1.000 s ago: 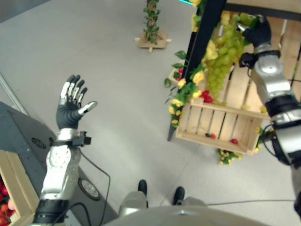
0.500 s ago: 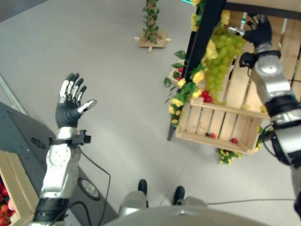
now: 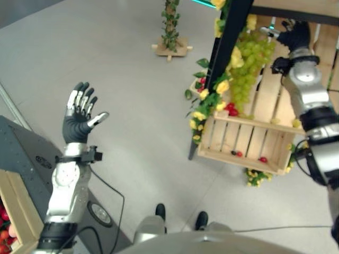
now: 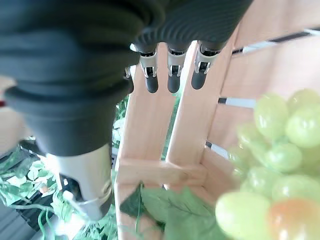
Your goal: Pick up the fruits from the basket on one side to the basket on the other side
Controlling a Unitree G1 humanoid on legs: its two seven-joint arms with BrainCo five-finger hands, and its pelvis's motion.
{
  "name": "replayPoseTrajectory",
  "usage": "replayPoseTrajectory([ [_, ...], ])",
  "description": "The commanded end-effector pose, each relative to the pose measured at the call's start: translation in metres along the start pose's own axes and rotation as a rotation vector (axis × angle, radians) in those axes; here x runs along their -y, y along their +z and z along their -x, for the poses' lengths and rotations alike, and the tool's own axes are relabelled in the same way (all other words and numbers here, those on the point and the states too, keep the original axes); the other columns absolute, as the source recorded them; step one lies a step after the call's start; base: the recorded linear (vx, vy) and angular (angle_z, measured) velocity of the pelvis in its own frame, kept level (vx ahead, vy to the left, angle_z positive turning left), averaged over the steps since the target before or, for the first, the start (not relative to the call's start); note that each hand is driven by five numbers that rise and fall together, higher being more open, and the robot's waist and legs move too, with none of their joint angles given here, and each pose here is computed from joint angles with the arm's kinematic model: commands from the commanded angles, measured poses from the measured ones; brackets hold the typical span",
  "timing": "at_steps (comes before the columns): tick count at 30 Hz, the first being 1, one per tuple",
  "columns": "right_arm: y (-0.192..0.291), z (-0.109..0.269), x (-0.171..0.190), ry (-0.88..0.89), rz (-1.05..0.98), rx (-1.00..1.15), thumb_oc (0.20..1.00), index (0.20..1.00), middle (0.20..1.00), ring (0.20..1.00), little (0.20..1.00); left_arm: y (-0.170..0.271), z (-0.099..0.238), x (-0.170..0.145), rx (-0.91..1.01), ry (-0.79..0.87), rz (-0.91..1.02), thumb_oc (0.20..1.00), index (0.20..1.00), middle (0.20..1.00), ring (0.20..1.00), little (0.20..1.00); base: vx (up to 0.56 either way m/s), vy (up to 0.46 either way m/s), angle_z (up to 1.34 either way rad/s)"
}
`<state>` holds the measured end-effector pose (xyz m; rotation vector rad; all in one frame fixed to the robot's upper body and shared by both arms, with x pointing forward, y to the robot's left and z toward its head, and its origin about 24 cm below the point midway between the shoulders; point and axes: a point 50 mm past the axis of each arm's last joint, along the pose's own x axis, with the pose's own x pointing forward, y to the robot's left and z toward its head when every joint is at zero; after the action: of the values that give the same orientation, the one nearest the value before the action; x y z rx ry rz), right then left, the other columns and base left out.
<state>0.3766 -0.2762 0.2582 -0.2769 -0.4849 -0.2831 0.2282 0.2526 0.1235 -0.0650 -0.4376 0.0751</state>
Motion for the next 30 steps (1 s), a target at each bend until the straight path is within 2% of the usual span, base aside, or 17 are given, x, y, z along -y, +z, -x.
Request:
replayPoseTrajectory([
  [1, 0.015, 0.004, 0.020, -0.031, -0.015, 0.102, 1.000, 1.000, 1.000, 1.000, 1.000, 0.017, -0.004, 0.001, 0.083, -0.033, -0.022, 1.000, 1.000, 1.000, 1.000, 1.000, 0.01, 0.006, 0.04],
  [5, 0.001, 0.029, 0.039, -0.013, 0.007, 0.089, 1.000, 1.000, 1.000, 1.000, 1.000, 0.018, -0.002, -0.003, 0.089, -0.020, -0.037, 1.000, 1.000, 1.000, 1.000, 1.000, 0.01, 0.001, 0.03],
  [11, -0.036, 0.102, 0.083, -0.103, -0.048, 0.028, 1.000, 1.000, 1.000, 1.000, 1.000, 0.019, 0.004, -0.016, 0.097, 0.050, -0.083, 1.000, 1.000, 1.000, 1.000, 1.000, 0.02, 0.002, 0.06],
  [15, -0.045, 0.139, 0.093, -0.141, -0.072, 0.008, 1.000, 1.000, 1.000, 1.000, 1.000, 0.020, 0.007, -0.022, 0.100, 0.088, -0.106, 1.000, 1.000, 1.000, 1.000, 1.000, 0.02, 0.001, -0.06],
  [24, -0.063, 0.197, 0.082, -0.138, -0.154, -0.072, 1.000, 1.000, 1.000, 1.000, 1.000, 0.021, 0.016, -0.031, 0.105, 0.152, -0.128, 1.000, 1.000, 1.000, 1.000, 1.000, 0.00, 0.002, -0.08],
  [25, -0.069, 0.213, 0.083, -0.142, -0.178, -0.108, 1.000, 1.000, 1.000, 1.000, 1.000, 0.021, 0.020, -0.035, 0.098, 0.163, -0.139, 1.000, 1.000, 1.000, 1.000, 1.000, 0.00, -0.002, -0.04],
  [30, -0.070, 0.231, 0.080, -0.105, -0.242, -0.128, 1.000, 1.000, 1.000, 1.000, 1.000, 0.022, 0.027, -0.041, 0.096, 0.187, -0.163, 1.000, 1.000, 1.000, 1.000, 1.000, -0.02, -0.001, -0.07],
])
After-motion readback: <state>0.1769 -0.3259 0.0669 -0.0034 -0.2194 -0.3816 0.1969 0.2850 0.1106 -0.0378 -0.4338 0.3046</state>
